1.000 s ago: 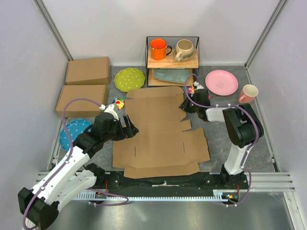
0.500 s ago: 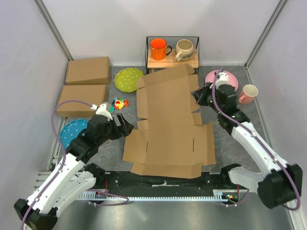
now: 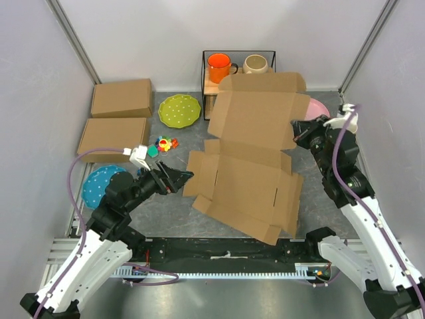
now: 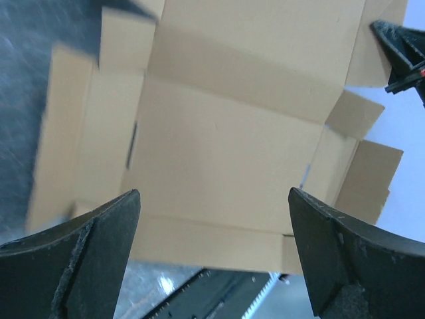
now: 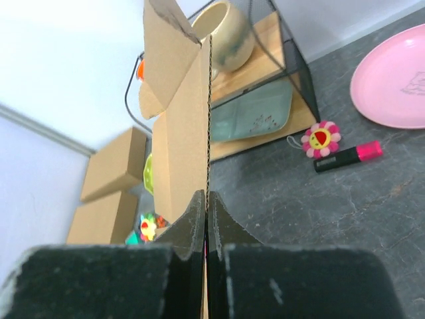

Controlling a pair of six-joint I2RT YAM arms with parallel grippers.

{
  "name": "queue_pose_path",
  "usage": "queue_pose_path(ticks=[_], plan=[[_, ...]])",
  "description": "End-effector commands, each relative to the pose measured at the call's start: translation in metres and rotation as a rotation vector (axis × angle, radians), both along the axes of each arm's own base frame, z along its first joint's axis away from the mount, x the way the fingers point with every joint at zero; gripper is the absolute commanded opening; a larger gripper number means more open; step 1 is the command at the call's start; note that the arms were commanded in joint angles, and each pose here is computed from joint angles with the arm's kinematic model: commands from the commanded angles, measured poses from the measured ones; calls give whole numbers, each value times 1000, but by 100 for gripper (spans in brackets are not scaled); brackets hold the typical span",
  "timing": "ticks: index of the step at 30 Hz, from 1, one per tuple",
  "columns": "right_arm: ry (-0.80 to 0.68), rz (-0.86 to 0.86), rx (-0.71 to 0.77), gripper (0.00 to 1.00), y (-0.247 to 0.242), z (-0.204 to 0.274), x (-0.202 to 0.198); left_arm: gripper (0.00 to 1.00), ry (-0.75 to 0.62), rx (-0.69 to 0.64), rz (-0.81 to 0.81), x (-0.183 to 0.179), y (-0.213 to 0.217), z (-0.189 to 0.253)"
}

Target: Fold the paper box

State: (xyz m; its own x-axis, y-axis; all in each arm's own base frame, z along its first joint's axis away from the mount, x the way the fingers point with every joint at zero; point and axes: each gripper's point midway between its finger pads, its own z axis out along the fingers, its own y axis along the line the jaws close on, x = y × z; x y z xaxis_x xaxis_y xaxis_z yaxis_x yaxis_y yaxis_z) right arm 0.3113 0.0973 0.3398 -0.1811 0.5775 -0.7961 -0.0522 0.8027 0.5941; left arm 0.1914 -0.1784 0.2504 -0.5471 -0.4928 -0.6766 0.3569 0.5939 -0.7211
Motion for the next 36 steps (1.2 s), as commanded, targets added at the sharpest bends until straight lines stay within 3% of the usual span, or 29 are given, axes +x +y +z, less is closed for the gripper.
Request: queue_pose_path(ticks=[1,7,14,22,31,32,36], plan=[[-181,-205,218,0,-34,42,-5,100,34,-147,-97,-17,-15,5],[-315,-322,345,0,-61,68,-21,100,-40,-145,-32,-17,-2,17],[-322,-392,515,0,-73,48,-26,100,140,-253,-157,-19,-32,-28],[-314,-379,499,0,-72,40,-28,100,288,-360,-182,-28,-50,-87],[-302,-345,514,0,-66,31,-31,100,165,-302,-249,-30,-92,-92],[-296,-338,515,0,-65,28,-31,100,217,-260,-252,-28,-100,-110],[-291,-334,496,0,-65,24,-33,100,256,-321,-253,-24,-119,-115]])
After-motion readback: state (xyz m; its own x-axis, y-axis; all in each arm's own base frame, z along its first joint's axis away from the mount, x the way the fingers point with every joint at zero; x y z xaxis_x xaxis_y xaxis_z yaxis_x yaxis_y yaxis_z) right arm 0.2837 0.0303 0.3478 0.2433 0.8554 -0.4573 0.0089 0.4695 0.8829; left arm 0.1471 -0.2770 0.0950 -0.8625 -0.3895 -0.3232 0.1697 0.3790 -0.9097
